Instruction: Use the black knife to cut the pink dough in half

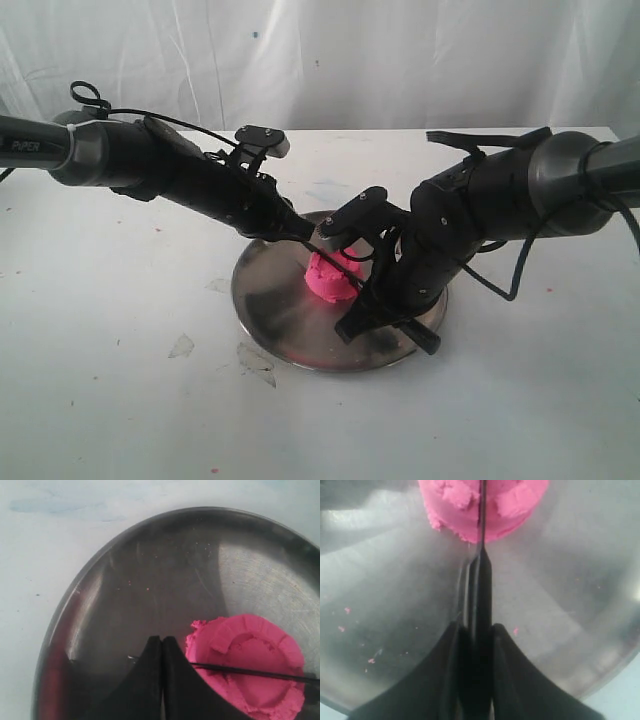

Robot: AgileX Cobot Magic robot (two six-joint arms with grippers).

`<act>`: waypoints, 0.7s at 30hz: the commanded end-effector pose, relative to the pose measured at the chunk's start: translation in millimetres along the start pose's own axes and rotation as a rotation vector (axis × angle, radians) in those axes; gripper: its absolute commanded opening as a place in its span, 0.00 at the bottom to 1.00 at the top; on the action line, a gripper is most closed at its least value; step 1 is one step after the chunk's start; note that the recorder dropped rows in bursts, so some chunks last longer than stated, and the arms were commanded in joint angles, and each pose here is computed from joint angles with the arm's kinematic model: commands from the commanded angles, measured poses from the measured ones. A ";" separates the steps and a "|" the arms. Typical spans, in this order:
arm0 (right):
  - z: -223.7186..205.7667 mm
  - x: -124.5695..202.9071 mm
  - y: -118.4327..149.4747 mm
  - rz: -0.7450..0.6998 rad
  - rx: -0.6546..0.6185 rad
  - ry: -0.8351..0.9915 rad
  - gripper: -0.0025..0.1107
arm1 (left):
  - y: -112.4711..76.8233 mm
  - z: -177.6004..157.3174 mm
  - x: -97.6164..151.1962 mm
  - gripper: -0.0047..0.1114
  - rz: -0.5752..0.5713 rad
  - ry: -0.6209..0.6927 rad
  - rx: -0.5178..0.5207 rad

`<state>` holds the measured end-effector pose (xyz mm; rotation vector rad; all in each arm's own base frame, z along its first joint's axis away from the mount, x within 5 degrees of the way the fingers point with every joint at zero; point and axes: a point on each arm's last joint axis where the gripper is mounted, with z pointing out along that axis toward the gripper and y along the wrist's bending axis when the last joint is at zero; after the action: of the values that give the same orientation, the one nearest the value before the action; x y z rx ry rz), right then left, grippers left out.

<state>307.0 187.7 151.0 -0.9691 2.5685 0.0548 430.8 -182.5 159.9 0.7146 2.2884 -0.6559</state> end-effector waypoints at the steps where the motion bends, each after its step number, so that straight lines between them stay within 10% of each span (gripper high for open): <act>1: -1.3 -2.9 -0.7 0.003 0.003 -0.017 0.02 | -1.9 -0.9 -1.9 0.04 -0.019 -0.001 0.015; 21: -1.3 -3.1 -0.7 0.003 0.003 -0.019 0.02 | -2.8 -0.5 -2.6 0.04 -0.028 -0.008 0.015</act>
<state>307.3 187.9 151.2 -0.9679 2.5649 0.0561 430.9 -182.3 160.3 0.7002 2.2937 -0.6578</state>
